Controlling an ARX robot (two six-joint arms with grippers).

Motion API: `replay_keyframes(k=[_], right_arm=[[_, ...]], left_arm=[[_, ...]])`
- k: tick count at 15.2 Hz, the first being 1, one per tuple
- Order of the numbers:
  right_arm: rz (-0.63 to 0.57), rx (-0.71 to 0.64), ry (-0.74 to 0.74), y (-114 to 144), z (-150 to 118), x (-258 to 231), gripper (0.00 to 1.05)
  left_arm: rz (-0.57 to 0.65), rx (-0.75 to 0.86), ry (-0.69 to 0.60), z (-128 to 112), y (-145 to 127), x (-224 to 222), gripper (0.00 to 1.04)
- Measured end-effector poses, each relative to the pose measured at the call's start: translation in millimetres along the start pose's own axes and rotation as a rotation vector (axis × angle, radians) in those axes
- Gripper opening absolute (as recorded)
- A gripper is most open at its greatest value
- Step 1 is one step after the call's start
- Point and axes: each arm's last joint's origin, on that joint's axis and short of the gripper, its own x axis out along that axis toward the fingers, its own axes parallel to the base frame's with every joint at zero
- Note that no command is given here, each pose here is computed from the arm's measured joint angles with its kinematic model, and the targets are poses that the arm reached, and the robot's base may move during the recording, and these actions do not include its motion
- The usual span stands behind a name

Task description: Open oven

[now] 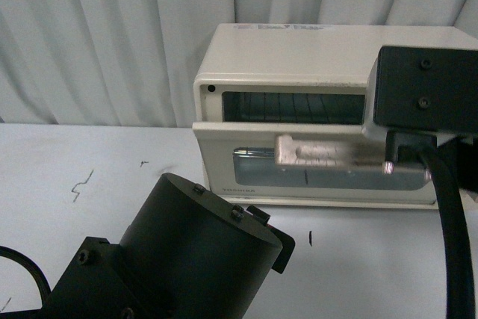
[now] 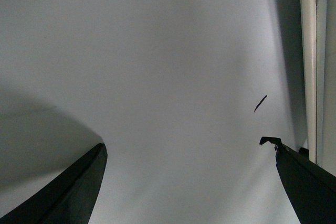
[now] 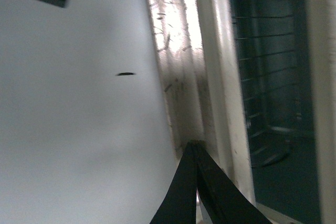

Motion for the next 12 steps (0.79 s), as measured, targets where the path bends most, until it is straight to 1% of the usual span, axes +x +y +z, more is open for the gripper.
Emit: replay_keyframes(k=[2,4,9,12], right_arm=[[0.113,0.003,0.009,14.4,4.1,-0.7,0.02],[0.168,0.003,0.026,23.5,3.7,0.0,0.02],[0.138,-0.002,0.023,14.5,9.0,-15.4,0.02],[0.049,-0.028,-0.021,-4.8,21.1,-42.9,0.02]], left_arm=[[0.0,0.0,0.0,0.0,0.0,0.0,0.98],[0.0,0.0,0.0,0.0,0.0,0.0,0.98],[0.0,0.0,0.0,0.0,-0.1,0.0,0.98],[0.0,0.0,0.0,0.0,-0.1,0.0,0.98]])
